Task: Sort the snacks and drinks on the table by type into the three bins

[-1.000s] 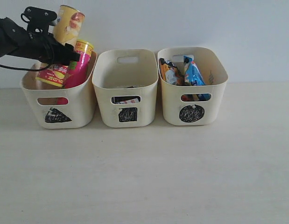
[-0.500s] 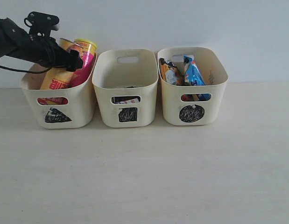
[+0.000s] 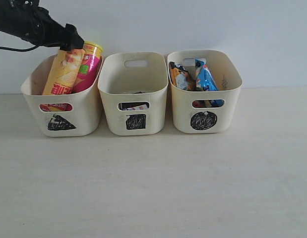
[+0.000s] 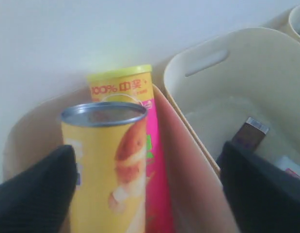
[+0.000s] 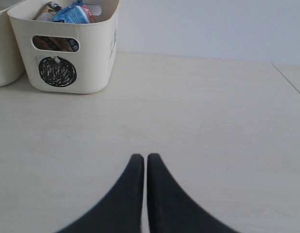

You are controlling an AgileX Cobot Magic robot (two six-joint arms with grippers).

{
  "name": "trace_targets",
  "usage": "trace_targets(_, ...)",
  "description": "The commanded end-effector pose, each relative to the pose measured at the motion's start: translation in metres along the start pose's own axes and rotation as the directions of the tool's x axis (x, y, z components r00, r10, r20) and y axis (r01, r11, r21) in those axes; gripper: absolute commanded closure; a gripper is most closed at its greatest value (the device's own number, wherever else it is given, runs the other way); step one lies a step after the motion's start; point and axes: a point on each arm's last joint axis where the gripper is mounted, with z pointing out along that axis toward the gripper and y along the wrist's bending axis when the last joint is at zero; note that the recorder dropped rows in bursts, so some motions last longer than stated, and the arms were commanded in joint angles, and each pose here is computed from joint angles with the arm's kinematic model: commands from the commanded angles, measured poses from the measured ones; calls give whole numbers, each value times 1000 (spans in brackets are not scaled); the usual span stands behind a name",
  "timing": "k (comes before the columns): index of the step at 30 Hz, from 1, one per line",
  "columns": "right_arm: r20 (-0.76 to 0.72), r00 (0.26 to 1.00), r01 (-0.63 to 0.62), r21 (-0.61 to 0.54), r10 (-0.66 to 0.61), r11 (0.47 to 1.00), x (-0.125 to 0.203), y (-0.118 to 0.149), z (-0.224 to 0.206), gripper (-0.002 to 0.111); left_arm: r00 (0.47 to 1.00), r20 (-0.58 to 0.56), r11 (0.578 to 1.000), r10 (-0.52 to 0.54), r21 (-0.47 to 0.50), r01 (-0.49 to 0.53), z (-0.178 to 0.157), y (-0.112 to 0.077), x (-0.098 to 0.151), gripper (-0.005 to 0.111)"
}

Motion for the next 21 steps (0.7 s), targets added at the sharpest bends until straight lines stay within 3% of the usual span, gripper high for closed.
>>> trace_targets(1,8,1000,2,4,-2,1000,0,0,0,108,997,-72,999,38,40,-36,-19,-4,-4,62)
trace_targets(4,8,1000,2,4,-2,1000,0,0,0,108,985,-144,995,93,48,-87,-30,-5,-2,101)
trace_targets(14,8,1000,2,4,-2,1000,0,0,0,108,953,-296,998,60,45,-48,-69,-9,-3,102)
trace_targets(21,8,1000,2,4,-2,1000,0,0,0,108,956,-285,998,67,37,-59,-117,-17,-13,102)
